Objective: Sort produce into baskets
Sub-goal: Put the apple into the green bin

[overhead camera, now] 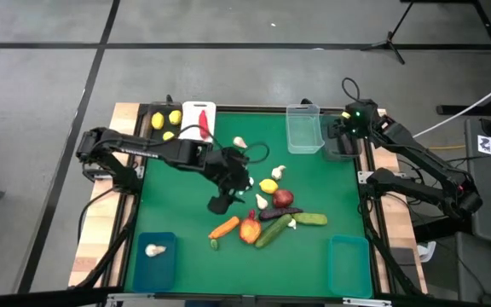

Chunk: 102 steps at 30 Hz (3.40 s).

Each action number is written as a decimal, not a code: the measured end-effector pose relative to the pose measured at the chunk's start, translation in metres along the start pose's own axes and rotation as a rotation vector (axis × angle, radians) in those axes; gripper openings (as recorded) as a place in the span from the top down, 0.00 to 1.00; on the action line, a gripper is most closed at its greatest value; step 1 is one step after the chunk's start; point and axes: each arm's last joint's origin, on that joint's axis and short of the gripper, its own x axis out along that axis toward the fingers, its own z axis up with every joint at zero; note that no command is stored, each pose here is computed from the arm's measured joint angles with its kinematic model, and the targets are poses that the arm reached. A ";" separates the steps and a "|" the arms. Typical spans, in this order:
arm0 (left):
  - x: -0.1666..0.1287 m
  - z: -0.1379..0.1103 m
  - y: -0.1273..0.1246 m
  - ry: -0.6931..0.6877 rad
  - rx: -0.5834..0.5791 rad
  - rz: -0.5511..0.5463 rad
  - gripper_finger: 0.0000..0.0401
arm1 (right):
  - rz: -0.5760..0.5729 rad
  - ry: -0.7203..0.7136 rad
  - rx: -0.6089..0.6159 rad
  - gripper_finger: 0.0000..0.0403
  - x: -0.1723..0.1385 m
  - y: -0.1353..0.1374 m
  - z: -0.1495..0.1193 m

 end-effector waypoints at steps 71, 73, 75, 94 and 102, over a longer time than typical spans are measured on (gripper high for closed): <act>0.052 0.053 -0.101 -0.155 -0.896 -0.043 0.41 | 0.696 -0.012 -0.259 0.37 -0.016 0.060 -0.004; 0.047 0.057 -0.099 -0.129 -0.898 -0.067 0.41 | 0.696 -0.016 -0.267 0.37 -0.016 0.060 -0.004; 0.045 0.059 -0.098 -0.135 -0.916 -0.066 0.41 | 0.695 -0.019 -0.277 0.37 -0.016 0.060 -0.004; 0.046 0.054 -0.071 -0.108 -0.870 -0.027 0.41 | 0.697 -0.032 -0.280 0.37 -0.017 0.060 -0.003; 0.045 0.059 -0.058 -0.126 -0.816 -0.138 0.27 | 0.695 -0.032 -0.285 0.37 -0.016 0.060 -0.003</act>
